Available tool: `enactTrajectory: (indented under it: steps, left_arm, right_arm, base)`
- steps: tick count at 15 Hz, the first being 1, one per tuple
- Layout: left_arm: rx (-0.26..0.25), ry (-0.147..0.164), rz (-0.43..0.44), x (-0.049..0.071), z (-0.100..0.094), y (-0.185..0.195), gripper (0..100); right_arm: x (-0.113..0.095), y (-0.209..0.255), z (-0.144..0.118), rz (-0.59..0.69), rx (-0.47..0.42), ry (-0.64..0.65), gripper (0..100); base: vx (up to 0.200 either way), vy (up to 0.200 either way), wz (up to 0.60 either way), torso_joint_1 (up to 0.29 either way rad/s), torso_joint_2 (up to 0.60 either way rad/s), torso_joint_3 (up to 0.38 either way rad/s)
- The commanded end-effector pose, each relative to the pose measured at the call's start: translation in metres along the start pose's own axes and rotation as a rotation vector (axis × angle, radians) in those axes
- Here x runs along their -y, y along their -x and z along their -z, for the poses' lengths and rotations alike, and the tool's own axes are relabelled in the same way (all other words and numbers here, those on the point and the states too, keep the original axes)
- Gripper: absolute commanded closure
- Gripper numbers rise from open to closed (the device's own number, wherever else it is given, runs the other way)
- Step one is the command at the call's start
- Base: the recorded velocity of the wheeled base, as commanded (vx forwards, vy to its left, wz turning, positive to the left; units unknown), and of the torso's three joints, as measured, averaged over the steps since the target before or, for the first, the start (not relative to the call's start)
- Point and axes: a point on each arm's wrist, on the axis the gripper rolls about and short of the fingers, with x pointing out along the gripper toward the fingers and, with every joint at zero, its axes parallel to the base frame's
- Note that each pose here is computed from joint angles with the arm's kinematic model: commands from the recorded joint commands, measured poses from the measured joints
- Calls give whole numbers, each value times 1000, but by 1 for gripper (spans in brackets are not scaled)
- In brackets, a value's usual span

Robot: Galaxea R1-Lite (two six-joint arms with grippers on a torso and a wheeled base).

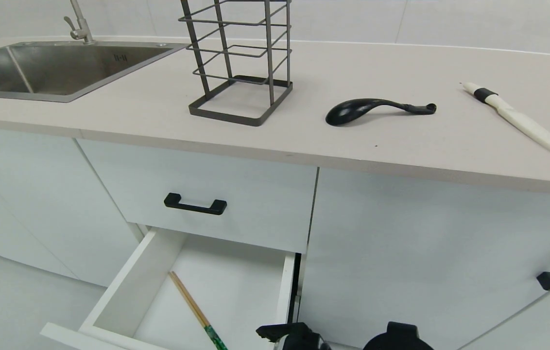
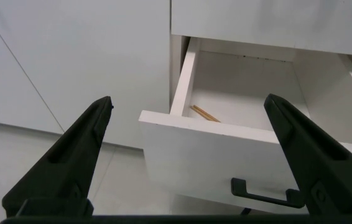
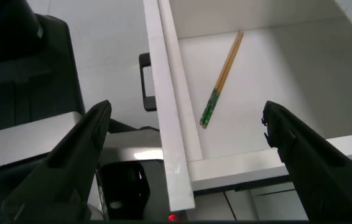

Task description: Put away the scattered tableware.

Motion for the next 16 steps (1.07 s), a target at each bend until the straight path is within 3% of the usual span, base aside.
enactTrajectory:
  steps: [1,4,6,9,11,14,16]
  left_arm:
    - [-3,0,0,0,0,0,0]
    - [-3,0,0,0,0,0,0]
    - [-3,0,0,0,0,0,0]
    - [-3,0,0,0,0,0,0]
    - [-3,0,0,0,0,0,0]
    - [-3,0,0,0,0,0,0]
    - [-3,0,0,0,0,0,0]
  right_arm:
    - [-3,-4,2,-6,-7,4,0]
    - [-6,-8,-13,-13,42,8,0]
    - [-13,-3,-42,-37,89,19,0]
    - [-15,21,-72,-55,14,27,0]
    - [-4,39,-96,-32,-61,18,0]
    - [13,46,-104,15,-95,-6,0]
    - [25,45,-106,52,-88,-14,0]
  base:
    - [0,0,0,232,-32,-105]
    - [0,0,0,256,-204,-186]
    - [0,0,0,212,-674,-225]
    - [0,0,0,204,-580,-199]
    - [0,0,0,246,-478,-212]
    - [0,0,0,93,-482,-217]
    - [0,0,0,356,-486,-224]
